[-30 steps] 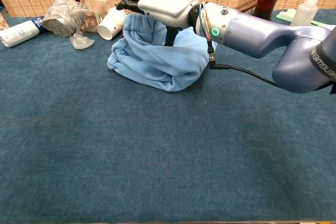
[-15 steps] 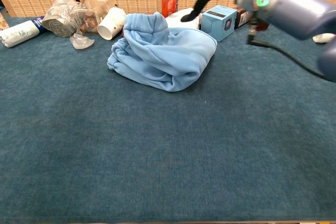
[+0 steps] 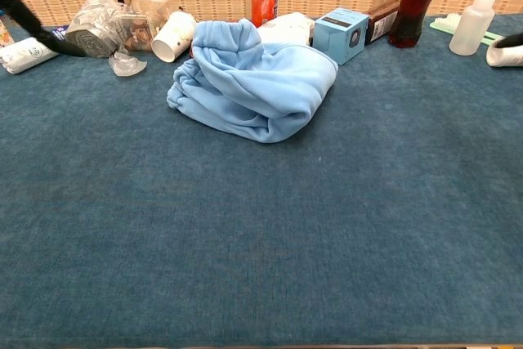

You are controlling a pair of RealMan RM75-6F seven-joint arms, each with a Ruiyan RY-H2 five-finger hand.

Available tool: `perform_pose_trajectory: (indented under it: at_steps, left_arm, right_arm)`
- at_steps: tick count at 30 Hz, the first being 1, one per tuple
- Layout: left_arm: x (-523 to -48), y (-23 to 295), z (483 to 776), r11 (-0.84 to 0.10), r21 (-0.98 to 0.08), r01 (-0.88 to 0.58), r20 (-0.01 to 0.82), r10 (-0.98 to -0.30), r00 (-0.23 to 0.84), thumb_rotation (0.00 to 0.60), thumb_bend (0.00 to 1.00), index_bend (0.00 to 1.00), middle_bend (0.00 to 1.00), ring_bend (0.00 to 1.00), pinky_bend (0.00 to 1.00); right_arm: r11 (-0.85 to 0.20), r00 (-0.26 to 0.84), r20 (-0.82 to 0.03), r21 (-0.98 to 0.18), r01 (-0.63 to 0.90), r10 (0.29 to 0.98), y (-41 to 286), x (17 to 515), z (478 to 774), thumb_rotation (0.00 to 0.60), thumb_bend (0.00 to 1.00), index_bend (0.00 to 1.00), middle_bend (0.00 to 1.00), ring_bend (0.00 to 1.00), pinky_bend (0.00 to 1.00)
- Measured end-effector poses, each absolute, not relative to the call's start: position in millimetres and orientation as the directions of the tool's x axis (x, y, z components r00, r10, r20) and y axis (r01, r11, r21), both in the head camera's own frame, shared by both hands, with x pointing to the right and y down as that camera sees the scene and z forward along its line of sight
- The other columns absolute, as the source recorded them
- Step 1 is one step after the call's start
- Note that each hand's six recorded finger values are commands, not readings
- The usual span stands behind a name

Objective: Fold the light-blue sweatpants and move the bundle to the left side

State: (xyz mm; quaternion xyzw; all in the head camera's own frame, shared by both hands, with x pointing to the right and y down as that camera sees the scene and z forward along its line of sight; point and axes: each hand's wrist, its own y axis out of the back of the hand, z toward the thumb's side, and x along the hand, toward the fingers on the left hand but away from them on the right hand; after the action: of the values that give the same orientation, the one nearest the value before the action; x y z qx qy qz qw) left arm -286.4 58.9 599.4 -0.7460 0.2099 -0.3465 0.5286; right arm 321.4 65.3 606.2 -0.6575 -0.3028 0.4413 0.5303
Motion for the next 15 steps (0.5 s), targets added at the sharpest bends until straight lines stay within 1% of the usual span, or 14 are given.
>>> perform_pose_trajectory:
  at_steps: [4, 8, 12, 15]
  left_arm:
    - [-256.1, 54.9, 603.4, -0.332, -0.938, 0.1, 0.301, -0.637, 0.71, 0.6, 0.0, 0.0, 0.0, 0.0, 0.0]
    - [-224.4, 52.7, 610.5, -0.32, -0.936, 0.144, 0.319, -0.601, 0.733, 0.6, 0.0, 0.0, 0.0, 0.0, 0.0]
    - [-191.7, 54.1, 622.0, -0.334, -0.928, 0.163, 0.336, -0.564, 0.754, 0.6, 0.0, 0.0, 0.0, 0.0, 0.0]
    - [-174.8, 53.3, 631.8, -0.337, -0.925, 0.176, 0.345, -0.548, 0.762, 0.6, 0.0, 0.0, 0.0, 0.0, 0.0]
  right_arm:
    - [-0.269, 0.346, -0.275, -0.961, -0.065, 0.897, 86.6, 358.1, 602.4, 0.6, 0.0, 0.0, 0.0, 0.0, 0.0]
    - [-0.273, 0.296, -0.277, -0.96, -0.054, 0.914, 102.3, 383.7, 600.7, 0.6, 0.0, 0.0, 0.0, 0.0, 0.0]
    - [-0.274, 0.242, -0.282, -0.959, -0.068, 0.928, 117.7, 411.6, 602.2, 0.6, 0.0, 0.0, 0.0, 0.0, 0.0]
    - [-0.268, 0.172, -0.275, -0.961, -0.065, 0.946, 130.7, 432.5, 603.2, 0.6, 0.0, 0.0, 0.0, 0.0, 0.0]
